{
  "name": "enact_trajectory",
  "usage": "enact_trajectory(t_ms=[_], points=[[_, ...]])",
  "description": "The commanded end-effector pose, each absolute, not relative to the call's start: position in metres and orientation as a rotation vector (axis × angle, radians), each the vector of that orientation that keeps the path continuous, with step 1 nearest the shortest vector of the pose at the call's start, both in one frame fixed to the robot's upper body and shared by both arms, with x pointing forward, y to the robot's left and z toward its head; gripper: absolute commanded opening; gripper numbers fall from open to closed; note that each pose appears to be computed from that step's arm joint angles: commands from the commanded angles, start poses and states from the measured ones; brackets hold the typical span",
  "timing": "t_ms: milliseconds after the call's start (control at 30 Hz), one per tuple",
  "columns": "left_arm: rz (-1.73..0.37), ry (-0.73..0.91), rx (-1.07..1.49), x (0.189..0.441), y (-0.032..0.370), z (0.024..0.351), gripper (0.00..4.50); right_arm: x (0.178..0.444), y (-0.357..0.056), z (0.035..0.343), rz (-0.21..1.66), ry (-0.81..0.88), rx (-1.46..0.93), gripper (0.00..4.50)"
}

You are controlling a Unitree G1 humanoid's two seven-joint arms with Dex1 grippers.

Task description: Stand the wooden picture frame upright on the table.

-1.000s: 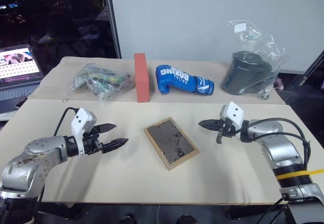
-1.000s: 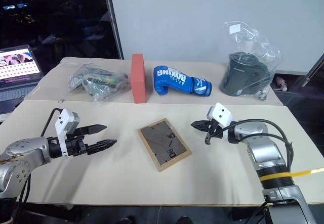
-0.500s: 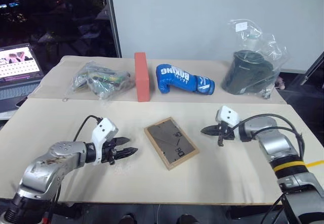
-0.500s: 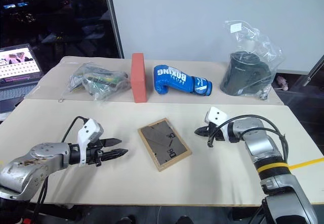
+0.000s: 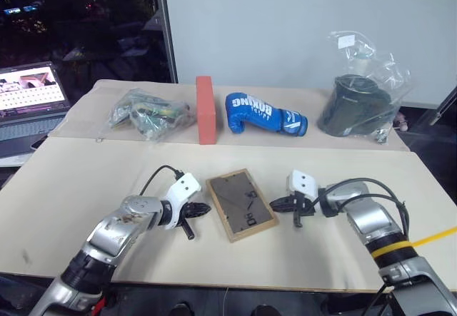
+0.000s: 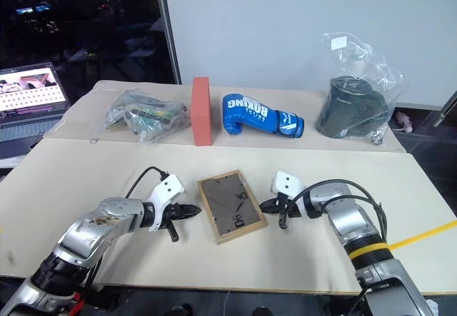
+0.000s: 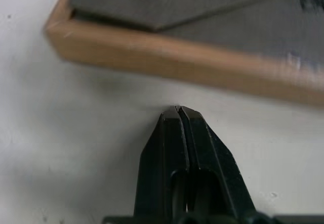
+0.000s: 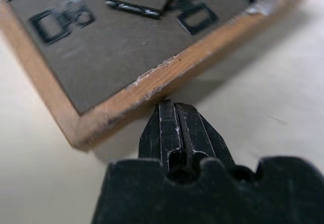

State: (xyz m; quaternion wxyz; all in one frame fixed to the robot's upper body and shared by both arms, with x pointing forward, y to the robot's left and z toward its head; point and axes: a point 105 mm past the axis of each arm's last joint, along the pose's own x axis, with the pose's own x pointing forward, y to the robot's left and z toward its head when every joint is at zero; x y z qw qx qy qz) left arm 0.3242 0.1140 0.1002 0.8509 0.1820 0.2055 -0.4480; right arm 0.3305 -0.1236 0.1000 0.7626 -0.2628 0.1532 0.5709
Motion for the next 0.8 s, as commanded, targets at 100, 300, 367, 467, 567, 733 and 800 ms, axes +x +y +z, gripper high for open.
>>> enact_trajectory(t_ms=[100,300,367,467,567,733,800], points=[[-0.960,0.457,0.487,0.339,0.124,0.101,0.07,0.318,-0.103,0.109,1.266,0.294,-0.516,0.00],[-0.959,0.578,0.489,0.333,0.155,0.089,0.07,0.313,-0.095,0.110,1.214,0.289,-0.452,0.00],[-0.972,0.626,0.449,0.320,0.165,0.086,0.07,0.321,-0.111,0.107,1.144,0.310,-0.483,0.00],[-0.865,0.614,0.289,0.321,0.173,0.094,0.07,0.329,-0.132,0.108,1.084,0.321,-0.538,0.00],[-0.854,0.685,-0.142,0.303,0.166,0.120,0.07,0.337,-0.148,0.118,1.045,0.286,-0.584,0.00],[-0.949,0.828,-0.455,0.281,0.161,0.136,1.49,0.337,-0.142,0.122,1.089,0.205,-0.626,0.00],[-0.925,0.850,-0.484,0.284,0.159,0.129,2.13,0.335,-0.136,0.117,1.121,0.194,-0.652,0.00]])
